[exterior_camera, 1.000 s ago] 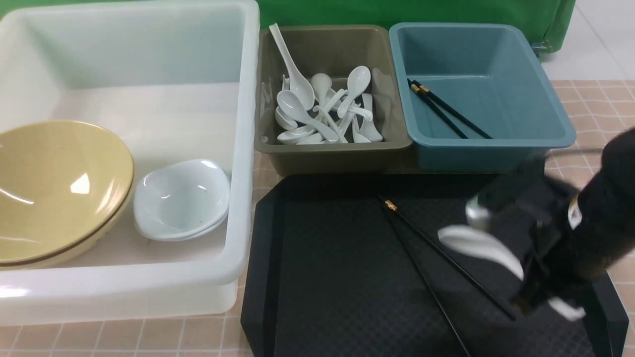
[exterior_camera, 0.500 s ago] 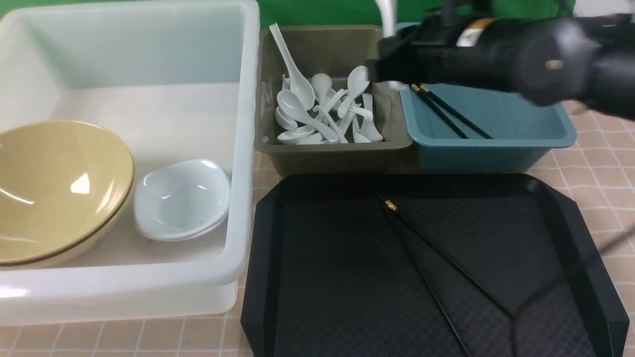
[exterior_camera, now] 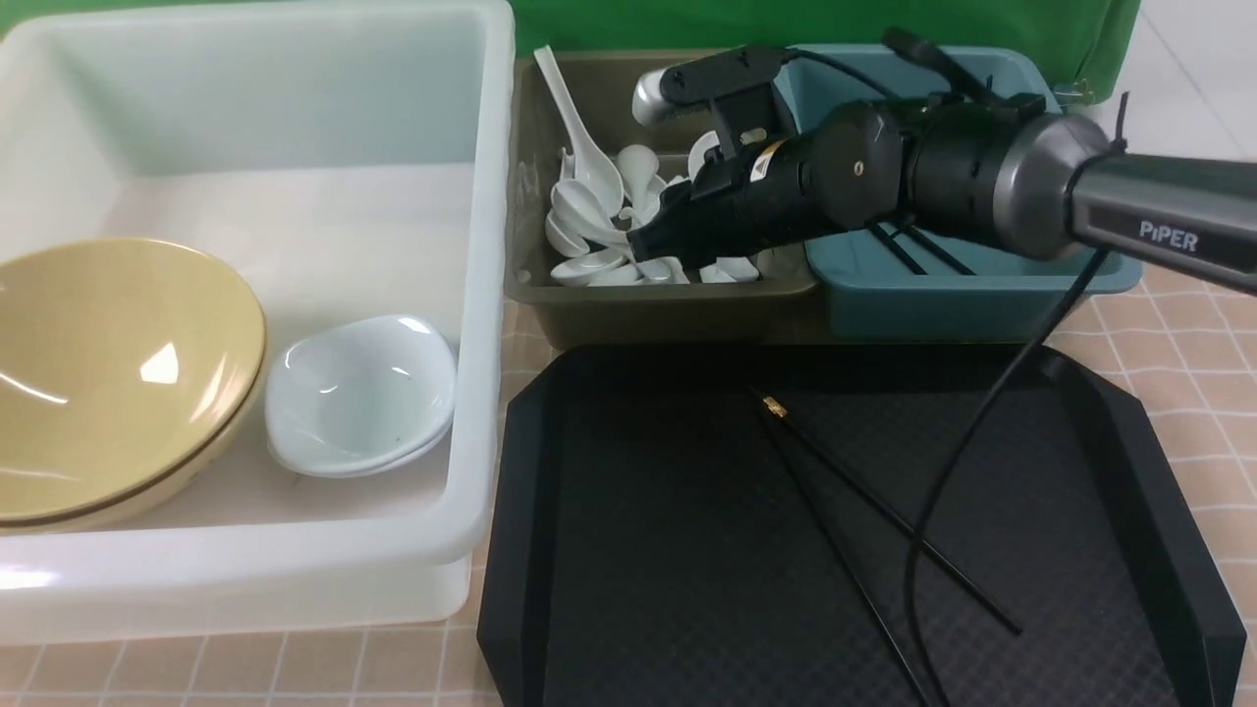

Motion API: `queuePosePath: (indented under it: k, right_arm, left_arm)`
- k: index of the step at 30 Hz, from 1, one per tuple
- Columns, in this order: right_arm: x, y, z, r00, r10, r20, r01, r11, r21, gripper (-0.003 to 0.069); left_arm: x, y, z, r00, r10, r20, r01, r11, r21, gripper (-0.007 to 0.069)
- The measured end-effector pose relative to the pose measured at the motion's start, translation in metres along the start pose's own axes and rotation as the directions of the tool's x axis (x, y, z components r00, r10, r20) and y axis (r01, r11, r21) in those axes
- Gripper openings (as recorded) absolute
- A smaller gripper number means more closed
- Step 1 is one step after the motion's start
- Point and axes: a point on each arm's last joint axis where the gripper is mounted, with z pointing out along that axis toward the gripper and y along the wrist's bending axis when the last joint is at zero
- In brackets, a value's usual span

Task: On brown table put chopsticks spoon bowls plates into blue grey white boxes.
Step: 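Place the white spoon into the bin of spoons with the right gripper, then move the grippers toward the tableware on the black tray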

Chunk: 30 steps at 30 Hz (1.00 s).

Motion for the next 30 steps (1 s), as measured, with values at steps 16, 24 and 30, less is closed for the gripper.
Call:
queuePosePath:
  k: [16, 24, 30]
  right_arm:
    - [0.08, -0.007, -0.11, 0.772, -0.115, -0.625, 0.18, 0.983, 0.042, 0.0263]
    - [0.111, 0.0, -0.09, 0.846, -0.02, -0.533, 0.035, 0.999, 0.019, 0.0342]
    - [0.113, 0.0, -0.081, 0.856, -0.053, -0.514, 0.063, 0.998, 0.003, 0.0487]
  left_arm:
    - [0.0, 0.0, 0.0, 1.0, 0.002, 0.0, -0.002, 1.0, -0.001, 0.0002]
    - [0.0, 0.0, 0.0, 1.0, 0.002, 0.0, -0.002, 1.0, -0.001, 0.0002]
    - [0.0, 0.0, 0.0, 1.0, 0.002, 0.0, -0.002, 1.0, -0.001, 0.0002]
